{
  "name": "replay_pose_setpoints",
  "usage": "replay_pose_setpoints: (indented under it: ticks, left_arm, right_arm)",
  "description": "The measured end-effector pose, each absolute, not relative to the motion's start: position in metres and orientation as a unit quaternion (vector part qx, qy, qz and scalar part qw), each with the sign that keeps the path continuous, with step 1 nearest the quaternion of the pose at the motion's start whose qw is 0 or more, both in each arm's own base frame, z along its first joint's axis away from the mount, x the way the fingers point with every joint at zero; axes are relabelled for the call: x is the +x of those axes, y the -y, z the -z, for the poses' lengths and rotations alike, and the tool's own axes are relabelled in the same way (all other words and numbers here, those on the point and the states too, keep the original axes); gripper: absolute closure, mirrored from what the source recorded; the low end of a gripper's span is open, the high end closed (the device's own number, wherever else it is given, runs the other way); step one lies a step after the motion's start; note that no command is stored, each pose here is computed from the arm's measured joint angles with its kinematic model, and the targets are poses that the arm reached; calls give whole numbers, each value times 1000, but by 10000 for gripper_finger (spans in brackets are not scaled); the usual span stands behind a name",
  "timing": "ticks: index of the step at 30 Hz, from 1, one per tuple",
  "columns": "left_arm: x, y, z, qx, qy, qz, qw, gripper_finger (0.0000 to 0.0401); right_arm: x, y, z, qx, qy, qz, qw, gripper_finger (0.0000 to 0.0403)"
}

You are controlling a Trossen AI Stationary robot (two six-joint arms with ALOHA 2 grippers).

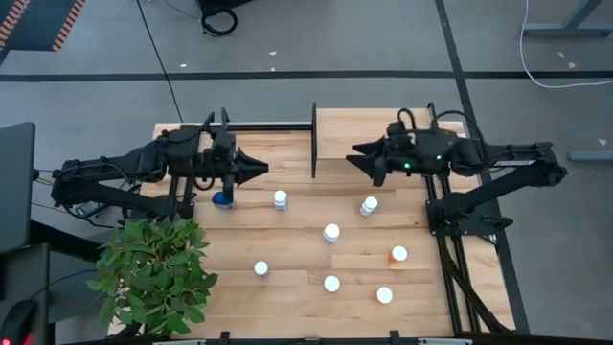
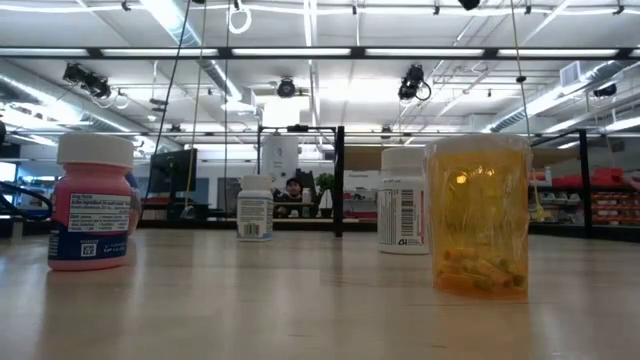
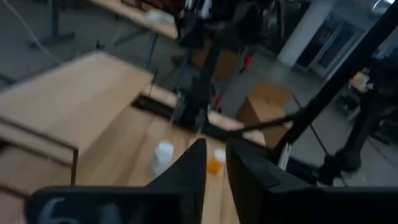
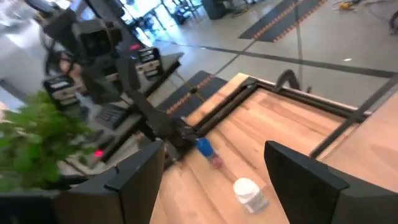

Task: Pick and place medicine bottles onto shelf by color
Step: Put the left white and blue medicine bottle on the shelf

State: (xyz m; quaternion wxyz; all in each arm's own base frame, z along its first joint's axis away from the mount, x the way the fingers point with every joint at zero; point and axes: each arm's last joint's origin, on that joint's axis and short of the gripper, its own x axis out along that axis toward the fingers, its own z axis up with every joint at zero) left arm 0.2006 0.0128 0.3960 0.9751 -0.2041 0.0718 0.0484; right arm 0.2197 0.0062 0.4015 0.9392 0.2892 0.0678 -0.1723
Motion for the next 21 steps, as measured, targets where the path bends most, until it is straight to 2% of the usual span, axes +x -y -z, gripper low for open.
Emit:
replay_pose_setpoints:
  ticks: [6,10,13,17,21]
  left_arm:
    - [197,-13,-379,-209,-160,-67,962,257]
    - [194,-17,-363,-209,-230,-134,941,207]
    - [197,-18,-351,-208,-275,-167,924,178]
    - [206,-18,-343,-233,-291,-178,911,154]
    - [214,-16,-337,-250,-304,-184,901,146]
  right_arm:
    - [231,-14,-389,266,-114,163,943,118]
    - [236,-22,-368,232,-210,152,938,118]
    - [235,-22,-349,250,-290,177,907,118]
    - [237,-24,-340,252,-336,165,892,118]
    - [240,-25,-344,281,-310,156,895,118]
